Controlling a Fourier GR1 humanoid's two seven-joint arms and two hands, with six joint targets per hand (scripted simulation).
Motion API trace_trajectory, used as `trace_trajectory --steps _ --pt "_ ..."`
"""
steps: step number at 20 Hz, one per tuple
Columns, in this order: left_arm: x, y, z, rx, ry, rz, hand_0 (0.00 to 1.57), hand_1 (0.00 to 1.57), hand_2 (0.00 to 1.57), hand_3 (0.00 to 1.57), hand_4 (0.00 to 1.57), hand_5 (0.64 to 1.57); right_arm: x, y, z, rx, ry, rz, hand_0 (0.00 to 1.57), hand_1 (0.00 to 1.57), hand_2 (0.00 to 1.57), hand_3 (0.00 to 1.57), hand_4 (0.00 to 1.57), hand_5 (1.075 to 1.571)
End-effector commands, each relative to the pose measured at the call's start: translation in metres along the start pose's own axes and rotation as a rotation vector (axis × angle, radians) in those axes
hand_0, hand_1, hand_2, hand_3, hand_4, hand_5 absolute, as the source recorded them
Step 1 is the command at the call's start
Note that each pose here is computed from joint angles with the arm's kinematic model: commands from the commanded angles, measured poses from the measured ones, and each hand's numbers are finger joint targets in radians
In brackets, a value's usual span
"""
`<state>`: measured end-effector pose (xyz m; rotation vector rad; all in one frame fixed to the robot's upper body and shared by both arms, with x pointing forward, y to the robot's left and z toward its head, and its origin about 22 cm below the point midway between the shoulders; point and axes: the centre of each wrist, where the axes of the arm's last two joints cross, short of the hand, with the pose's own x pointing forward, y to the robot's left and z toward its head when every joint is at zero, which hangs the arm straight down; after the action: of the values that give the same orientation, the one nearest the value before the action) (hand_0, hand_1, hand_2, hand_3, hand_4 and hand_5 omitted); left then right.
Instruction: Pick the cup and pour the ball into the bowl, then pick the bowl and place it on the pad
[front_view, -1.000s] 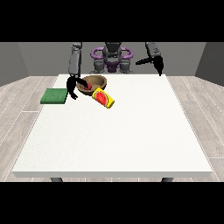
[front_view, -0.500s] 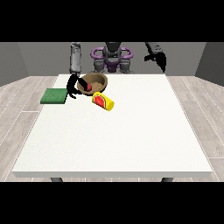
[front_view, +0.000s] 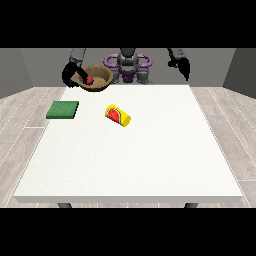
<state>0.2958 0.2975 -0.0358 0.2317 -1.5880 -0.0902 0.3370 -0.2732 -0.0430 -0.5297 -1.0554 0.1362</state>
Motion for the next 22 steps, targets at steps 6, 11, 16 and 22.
trace_trajectory --steps 6,11,16,22 --pt "0.018 -0.004 -0.009 -0.002 -0.092 0.031 0.0 0.0 0.0 0.0 1.02 1.431 0.011 -0.084 -0.008 -0.088 -0.007 -0.07 1.57 1.57 1.57 0.47 0.83 1.57" --pt "0.064 0.036 -0.042 -0.013 -0.231 0.053 0.0 0.0 0.0 0.0 1.22 1.481 0.036 -0.135 -0.021 -0.181 -0.09 -0.118 1.57 1.57 1.57 0.47 0.83 1.57" --pt "0.089 0.121 -0.033 0.027 -0.292 0.075 0.0 0.0 0.0 0.0 1.32 1.562 -0.005 -0.175 -0.016 -0.235 -0.089 -0.168 1.57 1.57 1.57 0.0 0.88 1.571" --pt "0.088 0.206 -0.009 0.104 -0.401 0.093 0.0 0.0 0.0 0.0 1.27 1.571 0.002 -0.192 -0.015 -0.303 -0.191 -0.206 1.57 1.57 1.57 0.0 0.8 1.566"
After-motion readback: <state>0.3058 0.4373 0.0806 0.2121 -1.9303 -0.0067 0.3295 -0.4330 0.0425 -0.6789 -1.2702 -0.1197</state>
